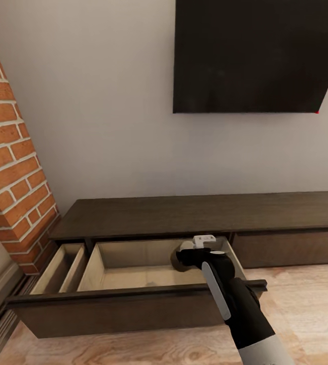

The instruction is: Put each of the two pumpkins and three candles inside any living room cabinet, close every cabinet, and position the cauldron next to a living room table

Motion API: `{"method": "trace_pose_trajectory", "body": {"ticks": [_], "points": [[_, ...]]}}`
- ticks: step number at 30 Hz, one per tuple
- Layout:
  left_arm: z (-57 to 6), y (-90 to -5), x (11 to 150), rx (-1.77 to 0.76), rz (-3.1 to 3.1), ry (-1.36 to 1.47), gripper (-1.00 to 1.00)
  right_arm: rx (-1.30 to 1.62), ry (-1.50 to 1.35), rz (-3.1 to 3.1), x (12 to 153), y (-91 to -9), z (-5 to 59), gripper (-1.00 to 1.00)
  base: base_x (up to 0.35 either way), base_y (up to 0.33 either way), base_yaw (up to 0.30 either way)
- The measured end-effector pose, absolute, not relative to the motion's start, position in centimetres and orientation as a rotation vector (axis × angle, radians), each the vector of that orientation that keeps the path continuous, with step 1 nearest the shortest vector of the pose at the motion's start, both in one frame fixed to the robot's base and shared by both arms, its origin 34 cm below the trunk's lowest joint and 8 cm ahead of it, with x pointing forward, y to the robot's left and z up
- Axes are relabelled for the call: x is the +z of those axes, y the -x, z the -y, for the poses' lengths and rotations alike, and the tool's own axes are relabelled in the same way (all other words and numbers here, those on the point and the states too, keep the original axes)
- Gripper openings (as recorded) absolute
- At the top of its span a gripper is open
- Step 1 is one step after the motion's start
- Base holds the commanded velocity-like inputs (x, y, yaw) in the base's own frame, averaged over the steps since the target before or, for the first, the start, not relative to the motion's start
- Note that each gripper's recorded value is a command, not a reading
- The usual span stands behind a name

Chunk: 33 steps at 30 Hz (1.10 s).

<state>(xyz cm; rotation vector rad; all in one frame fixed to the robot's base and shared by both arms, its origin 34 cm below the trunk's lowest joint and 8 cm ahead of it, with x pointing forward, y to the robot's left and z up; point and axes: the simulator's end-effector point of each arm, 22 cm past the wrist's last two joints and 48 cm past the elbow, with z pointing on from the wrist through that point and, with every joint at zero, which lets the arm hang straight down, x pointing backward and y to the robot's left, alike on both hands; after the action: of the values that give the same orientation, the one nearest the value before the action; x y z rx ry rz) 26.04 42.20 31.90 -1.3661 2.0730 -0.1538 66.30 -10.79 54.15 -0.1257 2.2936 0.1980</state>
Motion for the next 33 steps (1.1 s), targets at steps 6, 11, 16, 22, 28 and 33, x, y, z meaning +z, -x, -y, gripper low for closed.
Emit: {"method": "trace_pose_trajectory", "body": {"ticks": [6, 11, 16, 22, 28, 33], "points": [[-41.8, -23.5, 29.7, -0.134, -2.106, 1.428, 1.00, 0.176, 0.123, -2.345, 51.8, -65.8, 11.1, -1.00, 0.053, 0.029, 0.000], [-41.9, -21.9, 28.9, -0.108, -2.121, 1.457, 1.00, 0.152, 0.127, -2.454, 47.1, -64.3, 11.7, -1.00, 0.242, 0.143, 0.000], [-43.0, -18.1, 27.6, -0.052, -2.121, 1.541, 1.00, 0.147, 0.131, -2.478, 46.0, -63.8, 11.9, -1.00, 0.266, 0.168, 0.000], [-42.3, -15.6, 26.2, -0.066, -2.124, 1.584, 1.00, 0.140, 0.135, -2.483, 45.8, -63.8, 12.1, -1.00, 0.078, 0.044, 0.000], [-42.4, -14.7, 25.7, -0.042, -2.114, 1.594, 1.00, 0.125, 0.134, -2.535, 43.6, -62.8, 12.5, -1.00, 0.083, 0.005, 0.000], [-41.9, -13.1, 24.9, -0.023, -2.128, 1.621, 1.00, 0.104, 0.130, -2.570, 41.0, -62.0, 12.9, -1.00, 0.220, 0.001, 0.000]]}}
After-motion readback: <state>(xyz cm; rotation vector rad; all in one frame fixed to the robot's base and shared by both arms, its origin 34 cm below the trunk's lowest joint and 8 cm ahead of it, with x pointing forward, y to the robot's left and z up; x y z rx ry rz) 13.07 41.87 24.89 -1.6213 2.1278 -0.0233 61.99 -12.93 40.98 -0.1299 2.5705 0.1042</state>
